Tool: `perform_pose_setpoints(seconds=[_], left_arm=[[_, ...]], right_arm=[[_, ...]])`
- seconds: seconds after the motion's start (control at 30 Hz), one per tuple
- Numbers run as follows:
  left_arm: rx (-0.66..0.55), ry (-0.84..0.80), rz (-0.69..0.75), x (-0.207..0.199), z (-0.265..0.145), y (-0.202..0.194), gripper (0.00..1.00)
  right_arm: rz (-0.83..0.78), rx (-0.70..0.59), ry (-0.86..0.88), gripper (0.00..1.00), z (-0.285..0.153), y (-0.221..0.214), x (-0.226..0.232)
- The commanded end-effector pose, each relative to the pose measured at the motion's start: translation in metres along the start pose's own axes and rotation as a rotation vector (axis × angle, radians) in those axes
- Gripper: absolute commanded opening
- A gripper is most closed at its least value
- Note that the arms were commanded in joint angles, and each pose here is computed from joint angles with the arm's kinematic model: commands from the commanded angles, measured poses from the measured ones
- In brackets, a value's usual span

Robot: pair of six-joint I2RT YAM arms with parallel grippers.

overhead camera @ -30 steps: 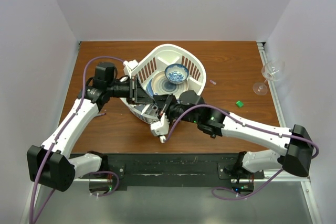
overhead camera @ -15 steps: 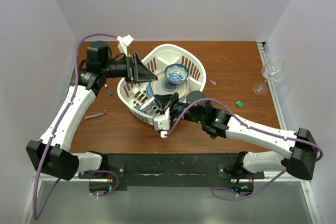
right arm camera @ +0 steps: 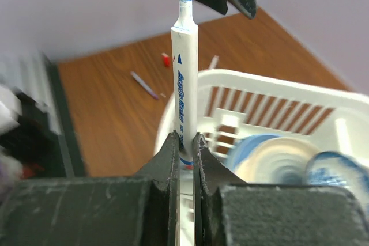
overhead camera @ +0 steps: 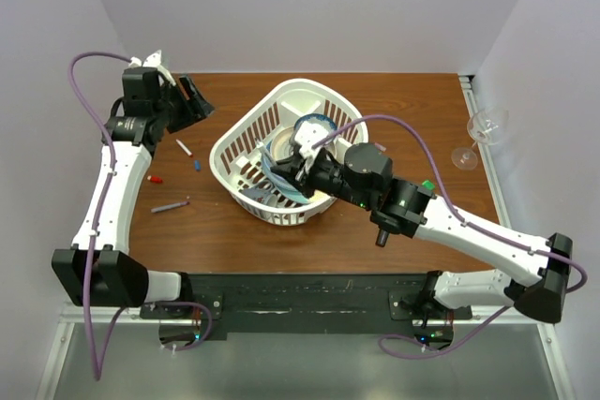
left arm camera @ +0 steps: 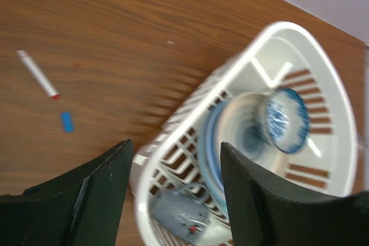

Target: Insert the pens into the pen caps

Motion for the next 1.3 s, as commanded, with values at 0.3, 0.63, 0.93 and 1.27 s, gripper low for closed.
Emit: perform_pose_setpoints(seconds=[0.3,0.63,0.93,1.27], left_arm=[[0.14,0.206,-0.008,0.089,0.07,-0.053,0.61],[0.248,0.24,0.008,0.116,0.123,-0.09,0.5],[0.363,0.256,0.023,0.132,0.147,-0.128,0.0],[0.436,0.331,0.058,0.154,0.157,-0.15,0.0]], right_arm=[[0.69,-0.062,-0.064,0.0,-0.024,0.016,0.017],[0.627,-0.113,-0.178,0.0,-0.042,0.026,-0.003],[0.615,-0.147,-0.207,0.0,-0.046,0.029,-0.009],[0.614,-0.148,-0.198,0.0,-0.046,0.033,-0.008]])
Point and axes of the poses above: each gripper's point midway between its finger pads, its own z axis out along the fingers, its own x axis along the line the jaws close on, y = z × x, the point moved 2 cm from there along -z, back along the fingers, and after that the axes turned 14 degrees about z, right-handed, at the moved point
